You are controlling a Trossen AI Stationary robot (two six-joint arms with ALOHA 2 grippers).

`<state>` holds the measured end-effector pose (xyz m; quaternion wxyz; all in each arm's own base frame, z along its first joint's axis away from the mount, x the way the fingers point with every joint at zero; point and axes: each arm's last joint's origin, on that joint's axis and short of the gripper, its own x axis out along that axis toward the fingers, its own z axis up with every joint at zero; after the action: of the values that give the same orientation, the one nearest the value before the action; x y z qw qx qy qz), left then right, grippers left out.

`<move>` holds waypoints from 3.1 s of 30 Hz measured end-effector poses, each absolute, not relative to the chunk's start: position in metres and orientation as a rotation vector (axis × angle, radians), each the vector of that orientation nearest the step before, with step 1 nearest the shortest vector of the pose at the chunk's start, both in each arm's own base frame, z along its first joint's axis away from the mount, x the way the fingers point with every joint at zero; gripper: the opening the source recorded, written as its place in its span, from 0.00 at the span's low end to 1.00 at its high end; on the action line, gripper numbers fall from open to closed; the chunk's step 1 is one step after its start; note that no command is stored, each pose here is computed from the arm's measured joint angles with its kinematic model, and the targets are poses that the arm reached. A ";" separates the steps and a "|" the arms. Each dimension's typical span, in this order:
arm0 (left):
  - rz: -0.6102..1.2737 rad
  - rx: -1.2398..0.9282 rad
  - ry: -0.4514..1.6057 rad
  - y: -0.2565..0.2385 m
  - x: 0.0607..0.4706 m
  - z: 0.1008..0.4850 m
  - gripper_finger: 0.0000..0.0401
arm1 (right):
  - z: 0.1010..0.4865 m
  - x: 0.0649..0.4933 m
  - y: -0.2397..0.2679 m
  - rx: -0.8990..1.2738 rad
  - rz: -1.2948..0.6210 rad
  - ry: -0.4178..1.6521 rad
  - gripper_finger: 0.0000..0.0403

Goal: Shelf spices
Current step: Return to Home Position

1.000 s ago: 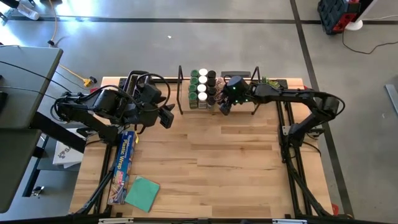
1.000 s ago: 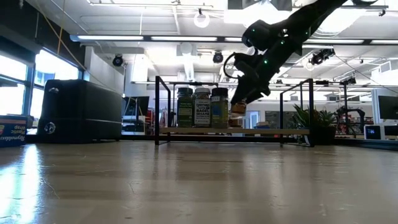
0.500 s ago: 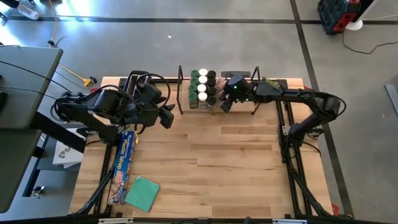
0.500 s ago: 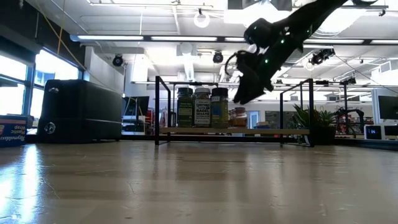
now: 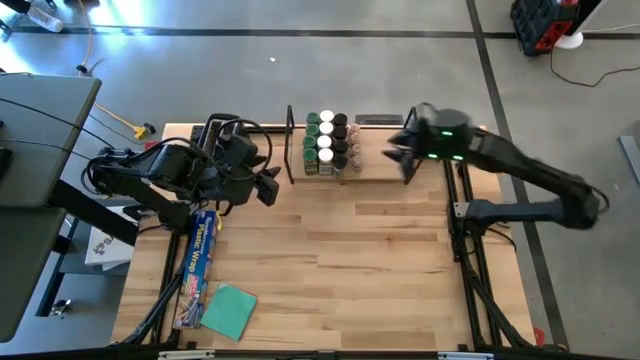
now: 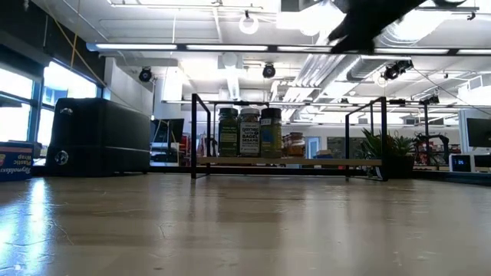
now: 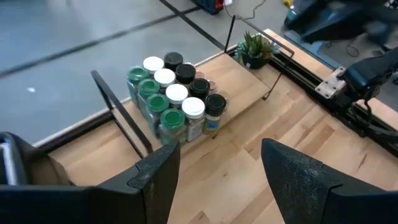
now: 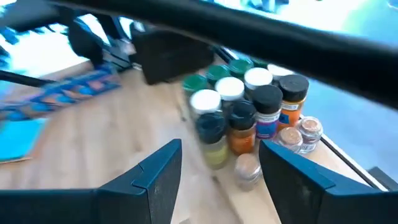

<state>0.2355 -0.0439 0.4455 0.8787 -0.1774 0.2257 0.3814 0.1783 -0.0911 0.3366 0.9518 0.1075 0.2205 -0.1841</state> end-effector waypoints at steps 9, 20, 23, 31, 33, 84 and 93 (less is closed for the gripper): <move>0.856 -0.336 0.374 -0.044 0.153 0.455 0.41 | 0.356 0.072 -0.028 0.351 -0.210 0.374 0.48; 0.740 -0.572 0.102 -0.038 0.136 0.326 0.02 | 0.328 0.037 -0.006 0.427 -0.105 0.316 0.22; 0.625 -0.639 0.044 -0.034 0.147 0.294 0.01 | 0.298 0.046 -0.008 0.515 -0.026 0.322 0.18; 0.582 -0.575 0.034 0.000 0.142 0.244 0.00 | 0.257 0.073 -0.022 0.515 0.011 0.148 0.16; 0.565 -0.537 0.029 0.005 0.132 0.241 0.00 | 0.252 0.076 -0.024 0.523 0.012 0.134 0.16; 0.378 -0.344 -0.039 0.007 0.101 0.165 0.01 | 0.245 0.066 -0.014 0.284 -0.095 -0.024 0.16; 0.378 -0.343 -0.038 0.007 0.101 0.166 0.01 | 0.179 0.094 -0.022 0.113 -0.211 -0.141 0.16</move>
<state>0.1012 0.0068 0.1655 0.9674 -0.1697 -0.0186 0.1872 0.0938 -0.0220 0.1789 0.9904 0.0563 -0.0705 -0.1050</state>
